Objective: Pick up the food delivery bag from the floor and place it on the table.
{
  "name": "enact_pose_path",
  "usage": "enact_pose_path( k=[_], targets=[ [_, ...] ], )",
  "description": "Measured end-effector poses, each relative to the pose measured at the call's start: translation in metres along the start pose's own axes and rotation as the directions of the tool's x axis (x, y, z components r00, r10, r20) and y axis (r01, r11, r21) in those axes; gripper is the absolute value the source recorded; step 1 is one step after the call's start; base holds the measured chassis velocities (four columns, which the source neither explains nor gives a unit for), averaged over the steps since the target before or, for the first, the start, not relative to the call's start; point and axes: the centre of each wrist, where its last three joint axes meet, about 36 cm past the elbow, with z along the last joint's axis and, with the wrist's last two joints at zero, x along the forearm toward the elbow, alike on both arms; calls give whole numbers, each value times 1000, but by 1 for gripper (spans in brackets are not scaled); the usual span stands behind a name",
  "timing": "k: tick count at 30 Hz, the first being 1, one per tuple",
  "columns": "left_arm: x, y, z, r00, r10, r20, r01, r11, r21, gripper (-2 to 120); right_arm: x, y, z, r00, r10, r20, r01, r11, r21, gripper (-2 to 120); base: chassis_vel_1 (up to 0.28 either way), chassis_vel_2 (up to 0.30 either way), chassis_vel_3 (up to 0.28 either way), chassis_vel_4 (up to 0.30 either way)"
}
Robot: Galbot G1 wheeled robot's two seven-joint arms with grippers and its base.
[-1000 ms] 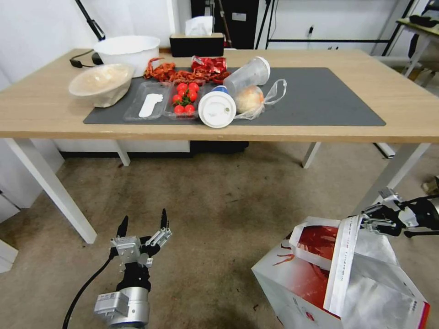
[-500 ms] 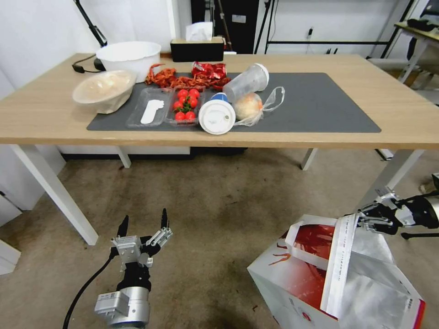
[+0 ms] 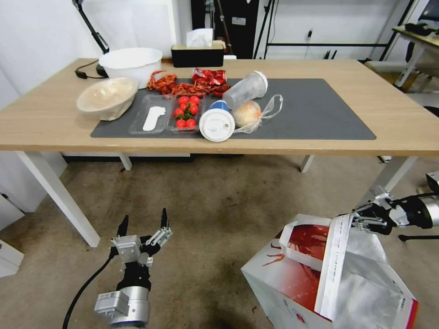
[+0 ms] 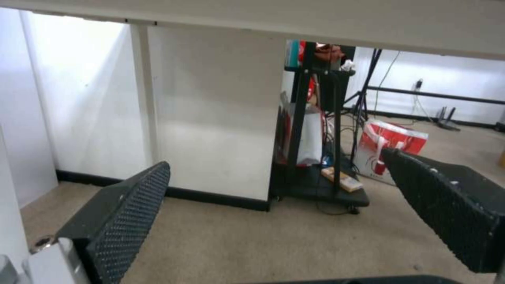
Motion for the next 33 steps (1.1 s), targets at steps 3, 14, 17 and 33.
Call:
enact_pose_path(
  k=[3,14,17,33],
  targets=[
    [0,0,0,1000,0,0,0,1000,0,100,-1,0,-1,1000,-2,0,2,1000,1,0,0,0,0,0],
    [1,-1,0,1000,-1,-1,1,1000,0,100,-4,1,0,1000,-8,3,8,1000,2,0,0,0,0,0],
    [1,-1,0,1000,-1,-1,1,1000,-1,100,-4,1,0,1000,-9,4,9,1000,2,0,0,0,0,0],
    [1,-2,-1,1000,1,0,-1,1000,1,100,-5,2,-2,1000,-16,9,16,1000,1,0,0,0,0,0]
  ],
)
